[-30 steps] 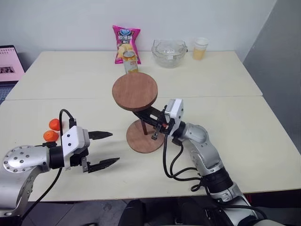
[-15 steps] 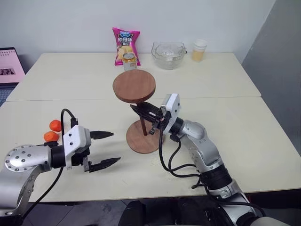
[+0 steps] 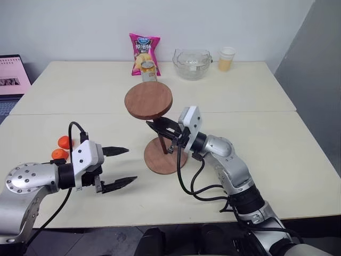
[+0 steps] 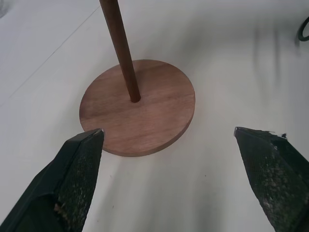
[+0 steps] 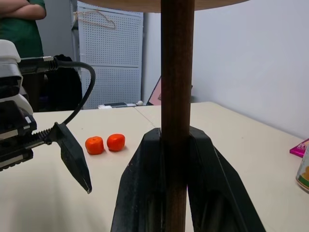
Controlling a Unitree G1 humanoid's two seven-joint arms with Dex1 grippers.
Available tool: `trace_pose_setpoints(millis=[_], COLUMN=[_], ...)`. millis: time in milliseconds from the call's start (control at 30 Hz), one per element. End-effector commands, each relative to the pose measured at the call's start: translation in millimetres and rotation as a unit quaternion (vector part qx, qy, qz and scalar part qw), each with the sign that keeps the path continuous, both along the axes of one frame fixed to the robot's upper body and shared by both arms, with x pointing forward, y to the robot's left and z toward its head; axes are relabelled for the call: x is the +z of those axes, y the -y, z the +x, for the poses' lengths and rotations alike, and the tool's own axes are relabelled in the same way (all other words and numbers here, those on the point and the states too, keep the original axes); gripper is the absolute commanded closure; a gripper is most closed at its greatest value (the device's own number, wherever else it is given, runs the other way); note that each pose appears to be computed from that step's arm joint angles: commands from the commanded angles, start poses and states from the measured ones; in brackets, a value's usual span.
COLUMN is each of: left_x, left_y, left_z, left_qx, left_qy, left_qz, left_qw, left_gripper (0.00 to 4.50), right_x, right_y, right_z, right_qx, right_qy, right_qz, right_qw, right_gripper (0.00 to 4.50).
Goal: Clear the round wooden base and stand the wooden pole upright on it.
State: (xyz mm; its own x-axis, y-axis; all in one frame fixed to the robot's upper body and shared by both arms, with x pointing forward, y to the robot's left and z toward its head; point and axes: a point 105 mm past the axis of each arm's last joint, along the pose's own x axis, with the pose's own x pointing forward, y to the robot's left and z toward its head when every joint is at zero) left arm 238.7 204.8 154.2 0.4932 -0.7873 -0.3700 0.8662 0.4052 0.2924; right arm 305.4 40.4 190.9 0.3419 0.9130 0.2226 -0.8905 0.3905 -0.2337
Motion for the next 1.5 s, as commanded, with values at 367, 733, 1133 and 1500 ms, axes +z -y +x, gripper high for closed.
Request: trace_pose_setpoints(millis=[367, 733, 1133, 1500], left_x=[5, 4, 33, 38], left_y=[1, 0, 3, -29], left_z=[1, 1, 16, 25], left_qx=[-0.006, -0.006, 0.027, 0.134], left_qy=[0.017, 0.021, 0.08, 0.075], left_qz=[0.005, 0.002, -0.036, 0.039], left_qw=[1.0, 1.0, 0.996, 0.987], left_gripper=[0.0, 0.0, 0.0, 0.0], right_x=[-31, -15, -14, 2], right_y=[0, 4, 23, 106], right_z=[2, -5, -7, 3], right_qx=[-0.001, 0.017, 0.015, -0.032], right_qy=[-0.079, -0.073, -0.06, -0.02], right_qz=[-0.038, -0.018, -0.053, -0.124], right_qw=[0.996, 0.997, 0.997, 0.992], right_gripper=[4.27, 1.5, 0.01, 0.01])
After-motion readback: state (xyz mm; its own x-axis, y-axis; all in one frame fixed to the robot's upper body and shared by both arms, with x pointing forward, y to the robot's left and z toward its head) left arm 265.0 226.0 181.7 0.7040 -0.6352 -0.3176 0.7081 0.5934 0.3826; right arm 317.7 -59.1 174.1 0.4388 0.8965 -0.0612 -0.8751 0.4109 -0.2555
